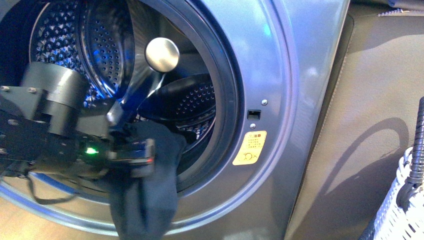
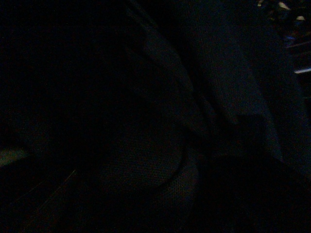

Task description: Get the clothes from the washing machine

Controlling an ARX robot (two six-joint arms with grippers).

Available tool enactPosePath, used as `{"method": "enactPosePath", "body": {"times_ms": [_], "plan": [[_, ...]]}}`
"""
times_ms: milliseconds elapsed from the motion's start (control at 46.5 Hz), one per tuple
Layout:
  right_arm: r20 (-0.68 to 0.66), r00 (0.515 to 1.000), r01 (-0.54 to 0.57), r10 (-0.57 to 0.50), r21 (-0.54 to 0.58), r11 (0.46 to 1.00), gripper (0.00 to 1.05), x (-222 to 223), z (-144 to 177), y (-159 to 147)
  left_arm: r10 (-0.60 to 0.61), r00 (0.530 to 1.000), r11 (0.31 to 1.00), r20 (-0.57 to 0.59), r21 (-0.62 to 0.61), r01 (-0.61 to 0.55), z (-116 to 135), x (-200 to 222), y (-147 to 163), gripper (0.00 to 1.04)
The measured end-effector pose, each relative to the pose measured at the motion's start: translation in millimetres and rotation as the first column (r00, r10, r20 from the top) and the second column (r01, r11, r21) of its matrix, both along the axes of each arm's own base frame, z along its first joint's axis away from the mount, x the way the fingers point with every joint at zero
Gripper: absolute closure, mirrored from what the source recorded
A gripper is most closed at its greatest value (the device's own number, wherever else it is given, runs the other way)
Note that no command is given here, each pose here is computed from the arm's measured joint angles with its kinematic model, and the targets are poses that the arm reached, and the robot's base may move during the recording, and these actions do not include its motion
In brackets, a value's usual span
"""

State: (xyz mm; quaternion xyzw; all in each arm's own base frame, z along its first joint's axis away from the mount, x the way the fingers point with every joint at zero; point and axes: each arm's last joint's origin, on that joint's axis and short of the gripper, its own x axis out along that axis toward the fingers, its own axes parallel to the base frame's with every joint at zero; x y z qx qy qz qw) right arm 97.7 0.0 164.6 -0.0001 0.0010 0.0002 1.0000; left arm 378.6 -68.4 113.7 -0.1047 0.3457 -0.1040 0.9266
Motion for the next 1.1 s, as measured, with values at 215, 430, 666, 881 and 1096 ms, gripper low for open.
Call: {"method": "enactPosePath", "body": {"times_ms": [215, 430, 666, 881, 1096], "plan": [[0.000, 1.000, 0.000, 0.000, 0.000, 1.000, 0.08, 0.0, 0.0, 0.0, -0.045, 0.999, 0.998, -0.018, -0.045, 0.044, 7.2, -6.5, -20.7, 0.06], [0.000, 1.000, 0.000, 0.000, 0.000, 1.000, 0.08, 0.0, 0.0, 0.0, -0.046, 0.998, 0.998, -0.039, 0.029, 0.047, 4.3, -10.2, -27.9, 0.06], [0.000, 1.000, 0.000, 0.000, 0.000, 1.000, 0.08, 0.0, 0.0, 0.0, -0.015, 0.999, 0.991, -0.041, 0.135, 0.021, 0.5, -6.8, -27.2, 0.06], [0.000, 1.000, 0.000, 0.000, 0.000, 1.000, 0.08, 0.0, 0.0, 0.0, 0.029, 0.999, 0.972, -0.022, 0.236, -0.023, -4.7, -1.6, -14.9, 0.06], [0.000, 1.000, 0.000, 0.000, 0.000, 1.000, 0.08, 0.0, 0.0, 0.0, 0.027, 1.000, 0.961, -0.011, 0.274, -0.023, -8.1, -1.8, -3.7, 0.32]]}}
